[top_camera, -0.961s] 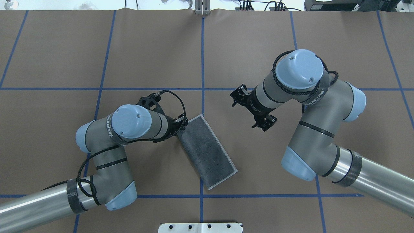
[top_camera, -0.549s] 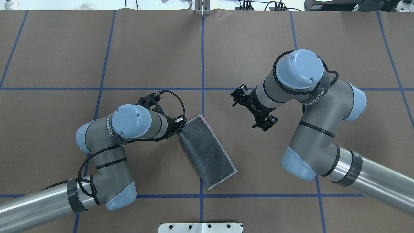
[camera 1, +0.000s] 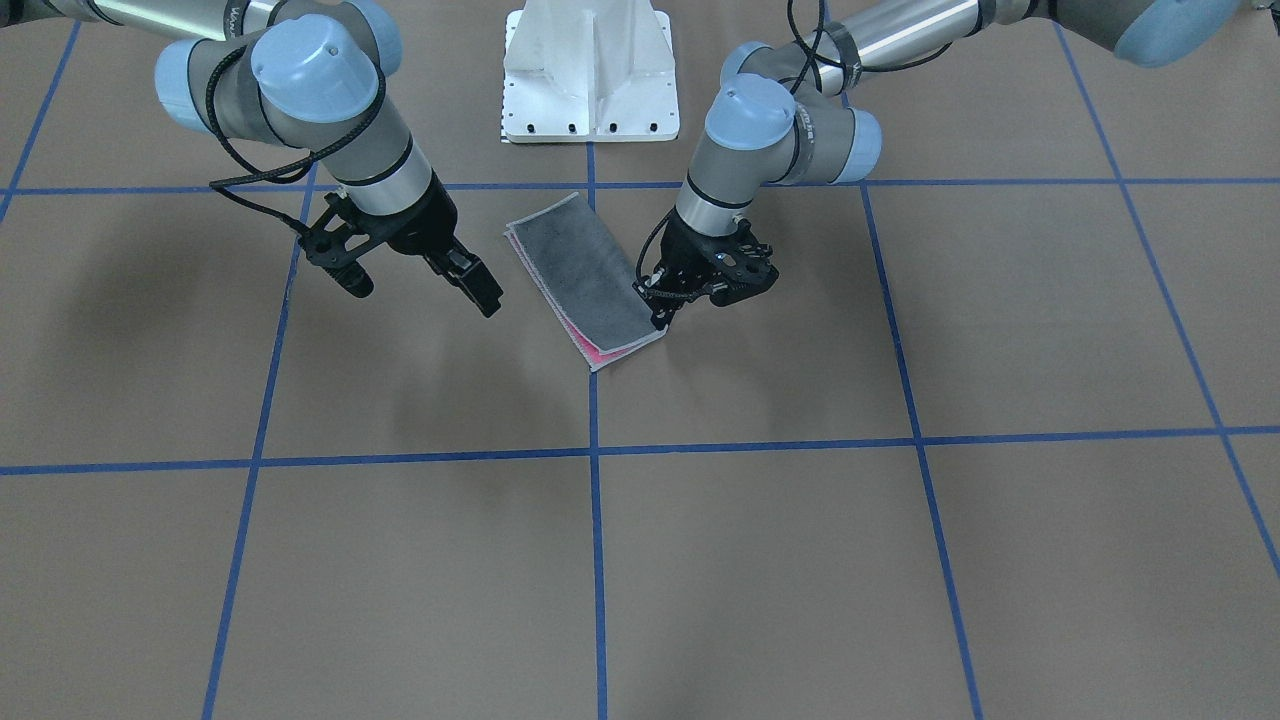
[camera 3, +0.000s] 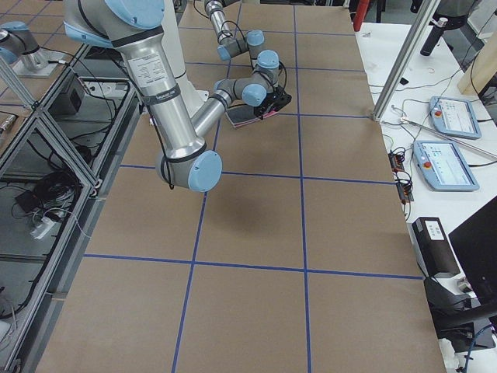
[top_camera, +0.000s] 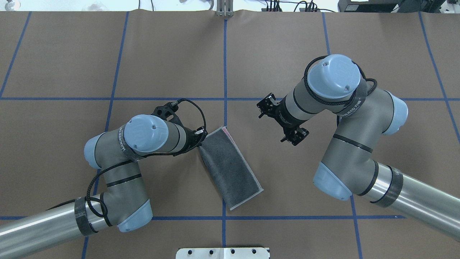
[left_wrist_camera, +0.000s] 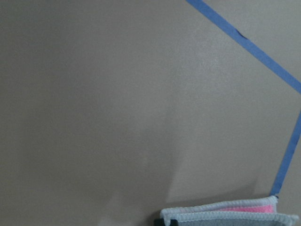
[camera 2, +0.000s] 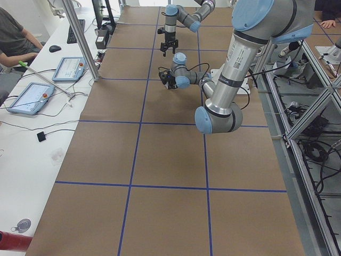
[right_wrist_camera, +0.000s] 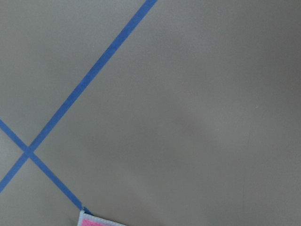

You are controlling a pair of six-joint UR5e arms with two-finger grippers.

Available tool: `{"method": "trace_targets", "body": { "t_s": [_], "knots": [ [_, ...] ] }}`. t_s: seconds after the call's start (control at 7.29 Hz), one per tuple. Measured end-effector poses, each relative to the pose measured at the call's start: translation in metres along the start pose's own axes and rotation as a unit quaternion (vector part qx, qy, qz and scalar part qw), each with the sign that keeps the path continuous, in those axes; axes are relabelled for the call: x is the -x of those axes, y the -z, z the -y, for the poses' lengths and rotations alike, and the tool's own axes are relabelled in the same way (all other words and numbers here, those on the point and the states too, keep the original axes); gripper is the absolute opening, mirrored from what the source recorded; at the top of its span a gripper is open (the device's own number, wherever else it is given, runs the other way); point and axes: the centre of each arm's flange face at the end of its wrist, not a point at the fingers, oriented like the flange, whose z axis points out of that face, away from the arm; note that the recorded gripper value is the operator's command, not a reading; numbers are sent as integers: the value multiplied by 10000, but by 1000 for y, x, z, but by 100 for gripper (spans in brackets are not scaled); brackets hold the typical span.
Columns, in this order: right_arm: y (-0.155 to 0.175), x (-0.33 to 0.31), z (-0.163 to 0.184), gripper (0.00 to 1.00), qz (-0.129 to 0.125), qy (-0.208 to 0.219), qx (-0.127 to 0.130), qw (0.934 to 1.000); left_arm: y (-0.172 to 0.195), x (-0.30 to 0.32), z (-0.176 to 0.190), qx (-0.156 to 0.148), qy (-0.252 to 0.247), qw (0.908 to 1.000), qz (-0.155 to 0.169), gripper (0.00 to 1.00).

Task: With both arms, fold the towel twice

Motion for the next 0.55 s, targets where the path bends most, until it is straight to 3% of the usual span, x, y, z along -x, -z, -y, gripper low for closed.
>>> {"method": "trace_targets", "body": {
  "t_s": [0.27,0.55],
  "knots": [
    [1,-1,3,100,1,-15,-11,10000,4,-18,16,-199,-230,9994,-180,0],
    [3,-3,10,100,-6,-55,-34,10000,-14,-48,39,-405,-302,9977,-456,0]
  ]
}}
